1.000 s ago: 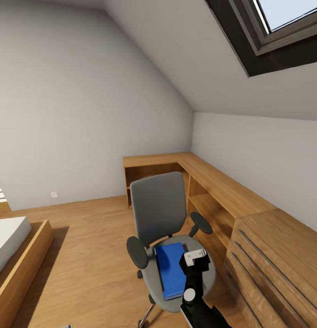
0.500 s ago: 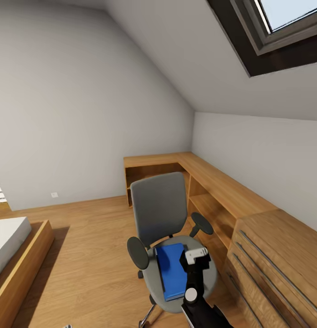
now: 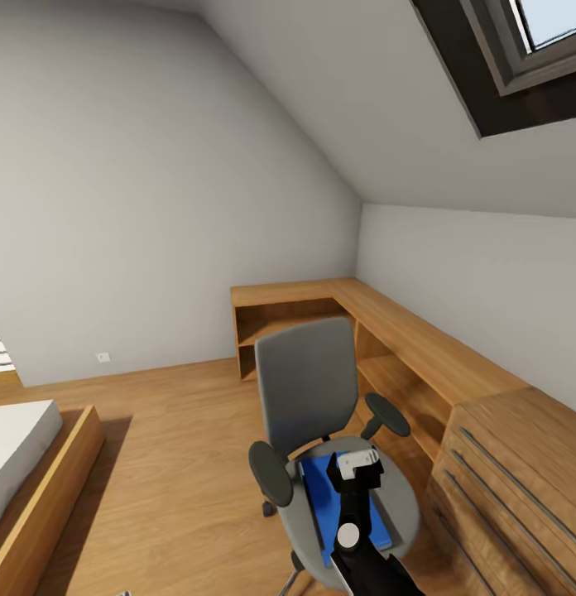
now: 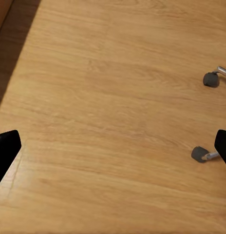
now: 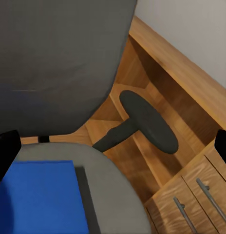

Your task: In the bedroom, organize the workspace by keeping the computer under the desk, ensuring the monitor is on the desk, placing the keyboard on the desk next to the monitor, placing the mouse on the desk next to the keyboard, moving the folder from the swivel chair onto the desk next to the mouse, stacking the notebook on top of the folder with the pen on top of the notebook, and positioning the swivel chair next to the desk.

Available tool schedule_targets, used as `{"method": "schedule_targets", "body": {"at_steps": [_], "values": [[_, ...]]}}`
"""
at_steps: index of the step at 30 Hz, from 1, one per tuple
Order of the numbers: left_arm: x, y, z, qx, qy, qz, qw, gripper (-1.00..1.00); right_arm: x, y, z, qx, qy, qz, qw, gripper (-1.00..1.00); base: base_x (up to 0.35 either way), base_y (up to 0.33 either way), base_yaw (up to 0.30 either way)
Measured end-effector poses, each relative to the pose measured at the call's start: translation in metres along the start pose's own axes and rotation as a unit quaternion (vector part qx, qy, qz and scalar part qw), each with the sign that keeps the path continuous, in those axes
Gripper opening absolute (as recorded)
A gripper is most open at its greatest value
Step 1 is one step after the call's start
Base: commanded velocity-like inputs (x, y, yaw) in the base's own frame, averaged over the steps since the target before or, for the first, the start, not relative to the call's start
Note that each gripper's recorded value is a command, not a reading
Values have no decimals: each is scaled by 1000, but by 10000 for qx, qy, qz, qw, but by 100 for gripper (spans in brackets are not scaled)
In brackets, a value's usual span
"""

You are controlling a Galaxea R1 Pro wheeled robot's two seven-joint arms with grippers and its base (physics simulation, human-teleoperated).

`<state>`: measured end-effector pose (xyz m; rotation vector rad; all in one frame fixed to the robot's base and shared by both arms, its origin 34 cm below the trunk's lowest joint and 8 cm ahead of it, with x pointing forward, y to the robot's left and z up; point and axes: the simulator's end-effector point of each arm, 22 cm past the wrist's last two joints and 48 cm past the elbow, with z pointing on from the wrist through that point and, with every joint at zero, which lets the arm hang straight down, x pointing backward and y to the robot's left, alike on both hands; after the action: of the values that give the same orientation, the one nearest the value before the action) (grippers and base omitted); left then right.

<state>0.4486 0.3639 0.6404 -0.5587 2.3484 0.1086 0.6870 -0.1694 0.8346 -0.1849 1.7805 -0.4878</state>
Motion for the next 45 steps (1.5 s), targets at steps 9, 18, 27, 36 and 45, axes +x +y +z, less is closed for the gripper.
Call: {"method": "schedule_targets", "body": {"at_steps": [9, 18, 27, 36, 45], "values": [[-16, 2, -1, -16, -191, -31, 9998, 100, 0, -6, 2, 36, -61, 28, 10000, 100, 6, 4, 0], [-19, 7, 7, -65, -289, -65, 9995, 100, 10, -5, 6, 72, -103, 66, 9999, 100, 0, 0, 0], [-15, 10, 17, -83, -330, -99, 9994, 100, 8, -14, 13, 182, -494, 565, 9970, 100, 0, 0, 0], [-12, 11, 27, -75, -391, -150, 9991, 100, 31, -50, 52, -186, 157, 1688, 9853, 100, 0, 0, 0], [-3, 11, 38, -64, -409, -152, 9990, 100, 8, -50, 120, -1120, 1156, 2304, 9597, 100, 0, 0, 0]]}}
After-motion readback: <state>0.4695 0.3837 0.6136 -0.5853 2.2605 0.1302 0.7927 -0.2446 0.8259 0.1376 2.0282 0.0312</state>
